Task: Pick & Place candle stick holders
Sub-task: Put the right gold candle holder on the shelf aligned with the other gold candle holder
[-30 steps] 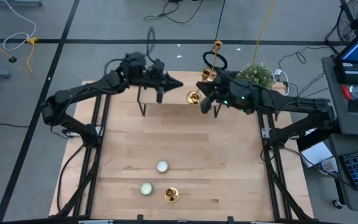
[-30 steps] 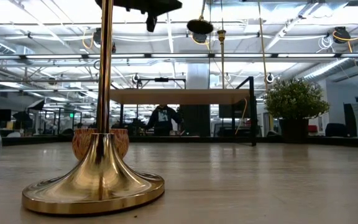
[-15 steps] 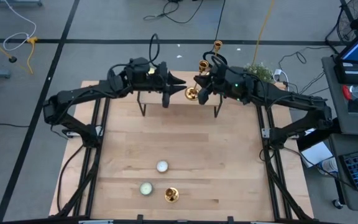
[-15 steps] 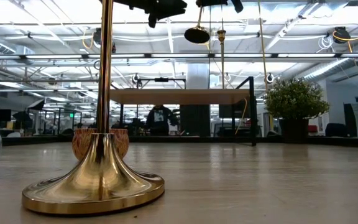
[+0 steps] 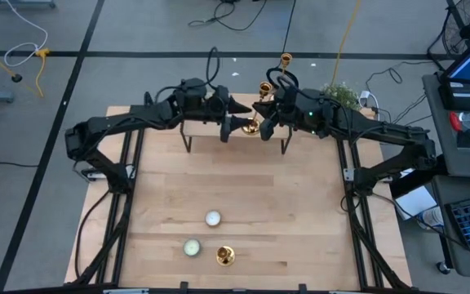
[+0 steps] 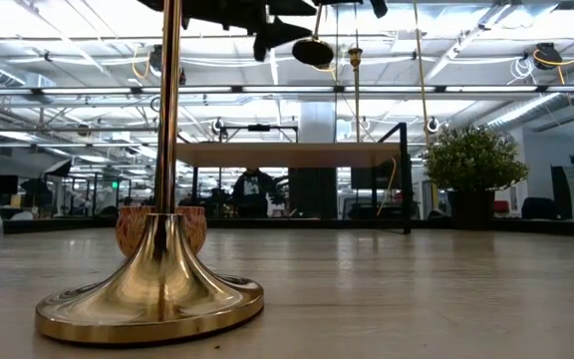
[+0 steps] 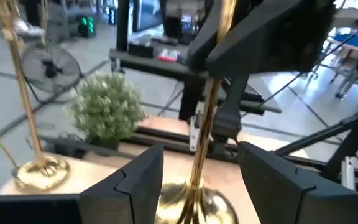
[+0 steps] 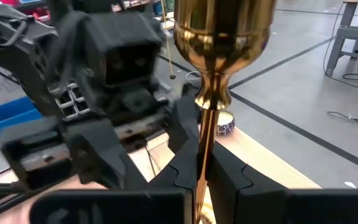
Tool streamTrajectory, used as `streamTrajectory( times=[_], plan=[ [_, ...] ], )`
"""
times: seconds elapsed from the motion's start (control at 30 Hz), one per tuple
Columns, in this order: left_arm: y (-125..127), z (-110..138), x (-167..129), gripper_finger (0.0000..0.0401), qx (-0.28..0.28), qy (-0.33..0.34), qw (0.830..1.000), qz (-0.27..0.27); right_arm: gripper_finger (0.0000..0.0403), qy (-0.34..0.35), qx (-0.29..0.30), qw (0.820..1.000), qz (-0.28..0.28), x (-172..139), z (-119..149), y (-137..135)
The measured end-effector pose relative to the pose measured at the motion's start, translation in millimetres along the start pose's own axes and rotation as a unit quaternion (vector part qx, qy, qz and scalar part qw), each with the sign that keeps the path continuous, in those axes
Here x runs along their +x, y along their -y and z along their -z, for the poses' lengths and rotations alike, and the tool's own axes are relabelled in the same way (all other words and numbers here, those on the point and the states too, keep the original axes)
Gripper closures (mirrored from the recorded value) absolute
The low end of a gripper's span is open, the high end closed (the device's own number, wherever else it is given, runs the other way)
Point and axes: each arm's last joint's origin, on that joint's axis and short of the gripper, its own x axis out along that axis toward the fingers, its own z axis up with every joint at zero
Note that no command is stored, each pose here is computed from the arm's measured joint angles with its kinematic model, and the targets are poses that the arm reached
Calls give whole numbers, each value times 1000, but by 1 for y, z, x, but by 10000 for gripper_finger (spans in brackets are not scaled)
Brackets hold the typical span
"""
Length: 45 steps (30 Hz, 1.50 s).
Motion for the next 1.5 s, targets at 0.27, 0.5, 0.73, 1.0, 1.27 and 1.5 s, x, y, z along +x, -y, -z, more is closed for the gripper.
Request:
streamTrajectory(
  times=[0.27, 0.5, 0.73, 1.0, 1.27, 1.5],
  plan=[
    [2, -3, 6, 211, 5, 34, 999, 14, 391, -27, -13, 1000, 4, 0, 6, 0],
    [1, 0, 9, 229, -4, 28, 999, 20, 391, -39, -16, 999, -17, 4, 8, -2],
    [1, 1, 10, 236, -10, 25, 999, 26, 391, -46, -15, 998, -32, 10, 12, -6],
    [2, 4, 10, 265, -17, 6, 999, 37, 391, -47, -18, 998, -30, 10, 13, -6],
    [-2, 6, 9, 286, -22, -3, 999, 22, 391, -43, -30, 999, -4, 10, 13, -5],
    [-19, 12, 3, 252, -62, -35, 997, -15, 391, -22, -65, 994, 86, 7, 10, 2]
  ],
)
